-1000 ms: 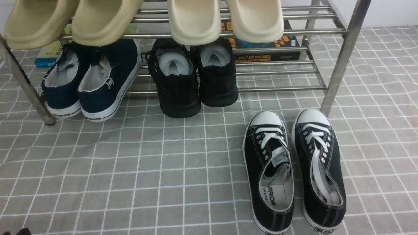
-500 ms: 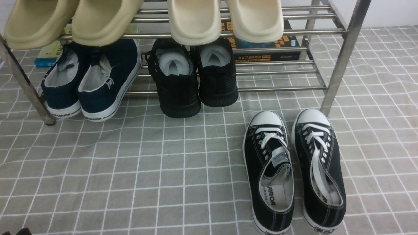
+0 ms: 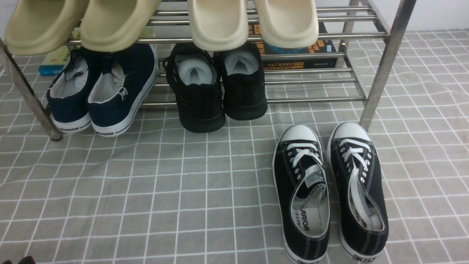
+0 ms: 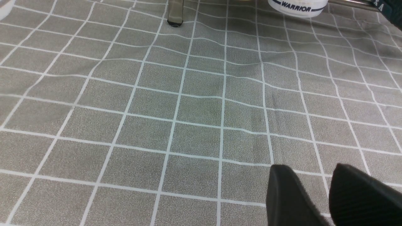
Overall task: Take the shoes off the shelf with your hand from the grey coffee tablecloth.
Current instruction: 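Grasp the leftmost shoe on the bottom shelf of the shoe rack with the left gripper, then set the held shoe down on the floor in front of the rack with the left gripper, then grasp the leftmost shoe on the bottom shelf of the shoe rack with the left gripper, then set the held shoe down on the floor in front of the rack with the left gripper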
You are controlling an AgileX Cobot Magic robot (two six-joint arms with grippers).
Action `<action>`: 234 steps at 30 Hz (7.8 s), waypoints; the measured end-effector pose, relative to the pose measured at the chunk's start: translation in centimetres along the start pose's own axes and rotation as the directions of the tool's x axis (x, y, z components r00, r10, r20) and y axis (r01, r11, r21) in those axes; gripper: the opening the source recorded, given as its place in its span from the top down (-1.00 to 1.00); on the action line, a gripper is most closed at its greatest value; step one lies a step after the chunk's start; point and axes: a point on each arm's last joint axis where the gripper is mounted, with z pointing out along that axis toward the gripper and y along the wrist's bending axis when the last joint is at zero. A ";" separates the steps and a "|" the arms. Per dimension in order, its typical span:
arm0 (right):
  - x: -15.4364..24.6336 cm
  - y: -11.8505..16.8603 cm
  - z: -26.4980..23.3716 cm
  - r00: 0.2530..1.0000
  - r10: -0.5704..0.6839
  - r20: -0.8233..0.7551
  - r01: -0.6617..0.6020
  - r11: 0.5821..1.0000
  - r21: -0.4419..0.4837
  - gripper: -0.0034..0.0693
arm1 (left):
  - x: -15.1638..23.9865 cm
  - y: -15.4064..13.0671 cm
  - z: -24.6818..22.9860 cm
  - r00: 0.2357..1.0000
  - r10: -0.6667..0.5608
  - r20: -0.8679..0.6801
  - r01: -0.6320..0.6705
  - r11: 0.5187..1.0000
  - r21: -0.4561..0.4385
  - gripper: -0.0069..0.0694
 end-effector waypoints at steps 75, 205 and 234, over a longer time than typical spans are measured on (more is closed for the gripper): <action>0.0 0.0 0.0 1.000 0.000 0.000 0.000 1.000 0.000 0.25 | -15.2 -3.7 23.9 0.451 -0.864 -0.225 0.806 0.503 -0.312 -0.64; 0.0 0.0 0.0 1.000 0.000 0.000 0.000 1.000 0.000 0.25 | -15.0 0.9 27.7 0.538 -0.836 -0.107 0.760 0.536 -0.369 -0.09; 0.0 0.0 0.0 1.000 0.000 0.000 0.000 1.000 0.000 0.25 | -14.0 2.0 16.6 0.634 -0.678 -0.373 0.282 0.652 -0.704 0.67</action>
